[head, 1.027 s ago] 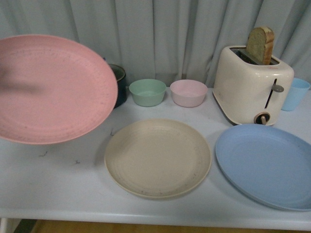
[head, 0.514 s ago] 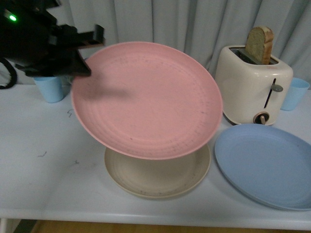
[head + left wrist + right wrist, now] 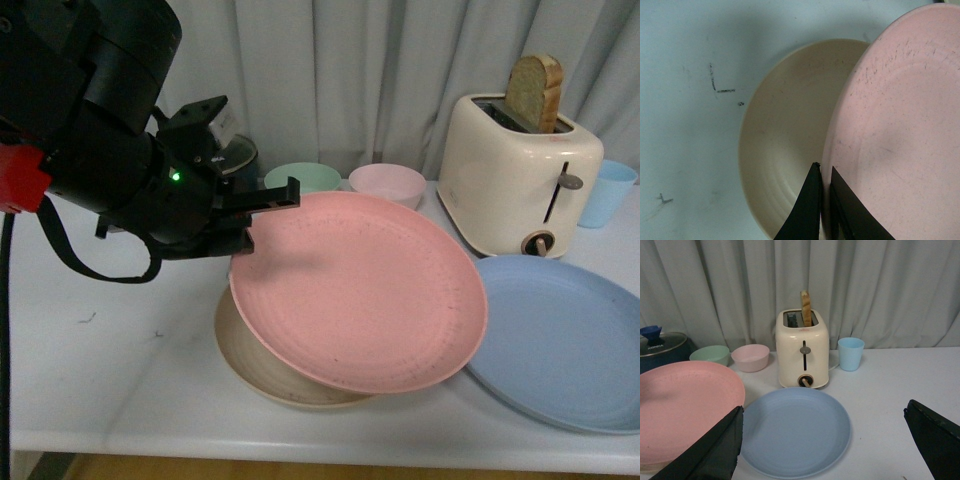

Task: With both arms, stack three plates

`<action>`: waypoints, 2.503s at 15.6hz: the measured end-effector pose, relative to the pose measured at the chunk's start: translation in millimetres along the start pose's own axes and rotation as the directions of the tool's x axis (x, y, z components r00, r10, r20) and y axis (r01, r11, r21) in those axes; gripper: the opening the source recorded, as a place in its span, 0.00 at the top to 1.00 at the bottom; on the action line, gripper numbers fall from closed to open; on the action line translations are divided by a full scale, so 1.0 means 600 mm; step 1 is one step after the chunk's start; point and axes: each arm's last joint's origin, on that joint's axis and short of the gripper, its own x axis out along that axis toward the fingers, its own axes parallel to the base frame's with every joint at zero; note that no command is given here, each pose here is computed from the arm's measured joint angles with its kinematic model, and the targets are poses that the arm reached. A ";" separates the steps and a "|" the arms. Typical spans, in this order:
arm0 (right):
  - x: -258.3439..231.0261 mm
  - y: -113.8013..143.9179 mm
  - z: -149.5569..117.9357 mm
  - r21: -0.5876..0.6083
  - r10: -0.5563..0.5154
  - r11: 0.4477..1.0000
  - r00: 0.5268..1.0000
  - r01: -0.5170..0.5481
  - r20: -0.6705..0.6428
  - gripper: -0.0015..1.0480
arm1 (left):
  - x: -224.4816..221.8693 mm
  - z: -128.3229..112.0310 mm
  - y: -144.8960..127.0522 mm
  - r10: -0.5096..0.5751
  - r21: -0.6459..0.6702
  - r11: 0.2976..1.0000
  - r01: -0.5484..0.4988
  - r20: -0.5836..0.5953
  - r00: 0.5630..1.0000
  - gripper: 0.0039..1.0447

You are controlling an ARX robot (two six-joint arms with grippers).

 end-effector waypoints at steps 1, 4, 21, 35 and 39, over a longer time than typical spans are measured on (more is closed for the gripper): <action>0.000 0.000 0.000 0.000 0.000 1.000 1.000 0.000 0.000 0.06 | 0.009 -0.001 0.002 0.001 -0.004 1.000 -0.001 -0.010 1.000 0.98; 0.000 0.000 0.000 0.000 0.000 1.000 1.000 0.000 0.000 0.06 | 0.032 -0.009 0.021 0.023 -0.026 0.999 -0.024 -0.037 0.999 0.98; 0.000 0.000 0.000 0.000 0.000 1.000 1.000 0.000 0.000 0.06 | -0.191 0.021 0.029 0.064 0.010 0.997 -0.075 0.419 0.906 0.06; 0.000 0.000 0.000 0.000 0.000 1.000 1.000 0.000 0.000 0.06 | -0.294 -0.219 0.100 0.182 0.009 0.954 -0.301 0.777 0.602 0.99; 0.000 0.000 0.000 0.000 0.000 1.000 1.000 0.000 0.000 0.06 | -0.311 -0.254 0.100 0.195 -0.002 0.951 -0.309 0.780 0.594 0.99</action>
